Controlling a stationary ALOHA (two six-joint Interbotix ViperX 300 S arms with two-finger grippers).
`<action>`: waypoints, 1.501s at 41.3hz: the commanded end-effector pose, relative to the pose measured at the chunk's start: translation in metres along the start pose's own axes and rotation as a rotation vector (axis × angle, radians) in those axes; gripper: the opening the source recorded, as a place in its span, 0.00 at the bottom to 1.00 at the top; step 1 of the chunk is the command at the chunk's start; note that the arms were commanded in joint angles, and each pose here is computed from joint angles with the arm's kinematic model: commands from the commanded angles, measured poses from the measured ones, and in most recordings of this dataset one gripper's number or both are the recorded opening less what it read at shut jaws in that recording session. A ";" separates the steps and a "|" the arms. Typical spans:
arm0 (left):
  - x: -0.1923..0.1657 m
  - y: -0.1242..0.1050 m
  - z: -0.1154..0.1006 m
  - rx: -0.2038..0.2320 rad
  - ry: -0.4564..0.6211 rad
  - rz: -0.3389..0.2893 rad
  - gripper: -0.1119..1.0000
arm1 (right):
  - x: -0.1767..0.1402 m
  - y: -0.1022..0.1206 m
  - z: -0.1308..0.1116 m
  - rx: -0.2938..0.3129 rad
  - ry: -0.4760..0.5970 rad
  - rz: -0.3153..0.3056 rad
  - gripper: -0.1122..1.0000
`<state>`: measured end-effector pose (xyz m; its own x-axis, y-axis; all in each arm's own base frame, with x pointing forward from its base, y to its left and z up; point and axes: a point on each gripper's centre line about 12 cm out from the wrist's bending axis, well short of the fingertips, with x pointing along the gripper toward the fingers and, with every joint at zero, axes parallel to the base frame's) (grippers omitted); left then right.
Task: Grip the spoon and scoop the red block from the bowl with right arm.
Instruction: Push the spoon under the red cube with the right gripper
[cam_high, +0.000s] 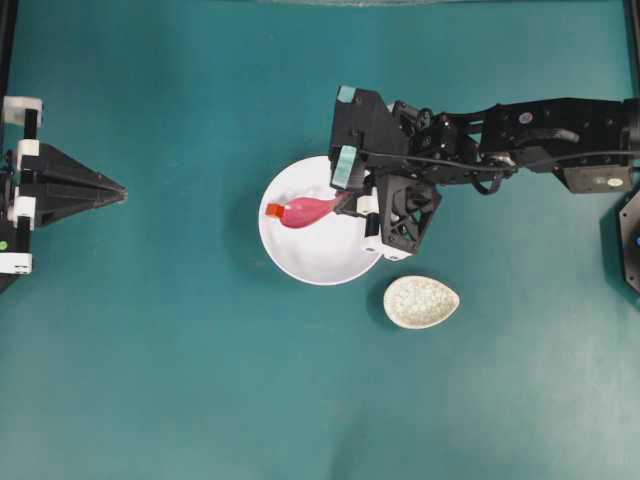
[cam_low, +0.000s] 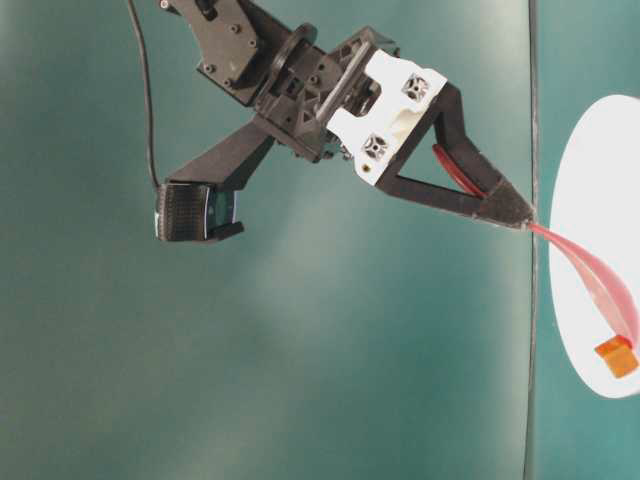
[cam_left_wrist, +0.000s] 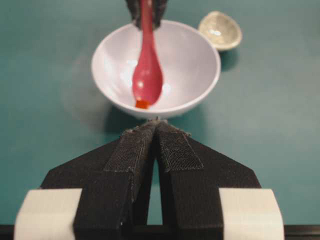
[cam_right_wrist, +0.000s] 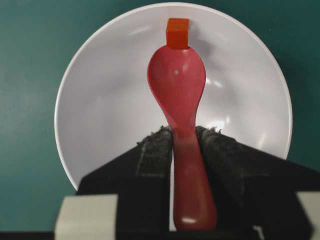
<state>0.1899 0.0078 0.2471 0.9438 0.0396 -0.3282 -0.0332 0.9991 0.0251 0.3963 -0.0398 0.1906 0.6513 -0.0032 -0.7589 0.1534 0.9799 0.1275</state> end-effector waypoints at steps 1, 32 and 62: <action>0.001 0.000 0.004 0.000 -0.012 0.002 0.10 | -0.011 0.003 0.010 0.001 -0.058 0.005 0.33; 0.001 0.000 0.004 0.002 -0.012 0.000 0.10 | 0.000 0.003 0.006 0.001 -0.109 -0.004 0.33; 0.001 0.000 0.004 -0.001 -0.012 0.002 0.10 | -0.007 0.011 -0.028 -0.011 -0.177 -0.001 0.33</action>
<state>0.1901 0.0078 0.2468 0.9433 0.0396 -0.3296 -0.0331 0.9991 0.0251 0.3735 -0.0239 0.1622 0.7286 -0.0307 -0.6843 0.1462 0.9830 0.1115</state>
